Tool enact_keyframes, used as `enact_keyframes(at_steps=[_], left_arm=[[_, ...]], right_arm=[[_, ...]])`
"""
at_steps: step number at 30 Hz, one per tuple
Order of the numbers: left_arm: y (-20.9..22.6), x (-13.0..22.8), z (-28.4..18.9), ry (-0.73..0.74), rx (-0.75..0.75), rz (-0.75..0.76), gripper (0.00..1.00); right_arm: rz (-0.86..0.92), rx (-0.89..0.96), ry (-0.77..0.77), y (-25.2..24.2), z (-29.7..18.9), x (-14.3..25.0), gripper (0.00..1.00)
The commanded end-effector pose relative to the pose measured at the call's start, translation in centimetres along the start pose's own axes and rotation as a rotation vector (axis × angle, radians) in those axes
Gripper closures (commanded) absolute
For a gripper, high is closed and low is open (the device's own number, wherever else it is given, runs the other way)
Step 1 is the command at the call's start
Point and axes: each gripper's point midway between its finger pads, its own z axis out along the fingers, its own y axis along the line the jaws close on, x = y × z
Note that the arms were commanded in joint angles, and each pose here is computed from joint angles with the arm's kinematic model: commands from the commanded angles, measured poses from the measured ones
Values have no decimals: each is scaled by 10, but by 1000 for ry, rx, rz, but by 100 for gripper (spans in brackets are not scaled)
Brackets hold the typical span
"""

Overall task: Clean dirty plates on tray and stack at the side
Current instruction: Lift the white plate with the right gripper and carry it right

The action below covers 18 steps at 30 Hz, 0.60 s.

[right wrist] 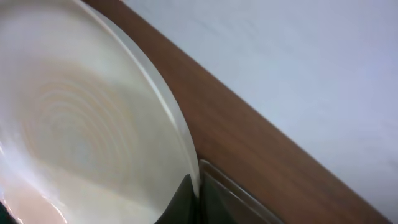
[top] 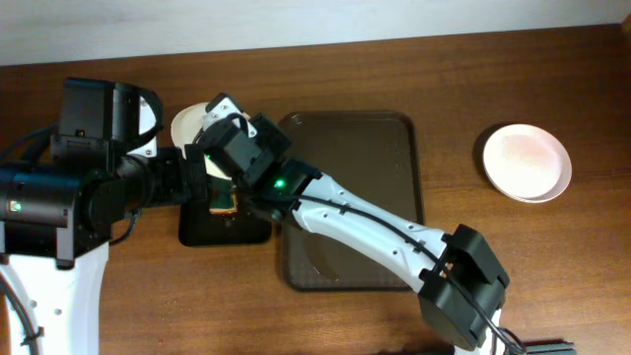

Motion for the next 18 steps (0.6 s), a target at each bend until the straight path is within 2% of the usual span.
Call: enact_keyframes(at_steps=[1, 18], left_arm=[[0, 0, -1, -1, 3, 14, 0], [0, 0, -1, -2, 3, 14, 0]], right_arm=[[24, 107, -61, -31, -34, -27, 96], [-6, 102, -75, -31, -41, -32, 96]])
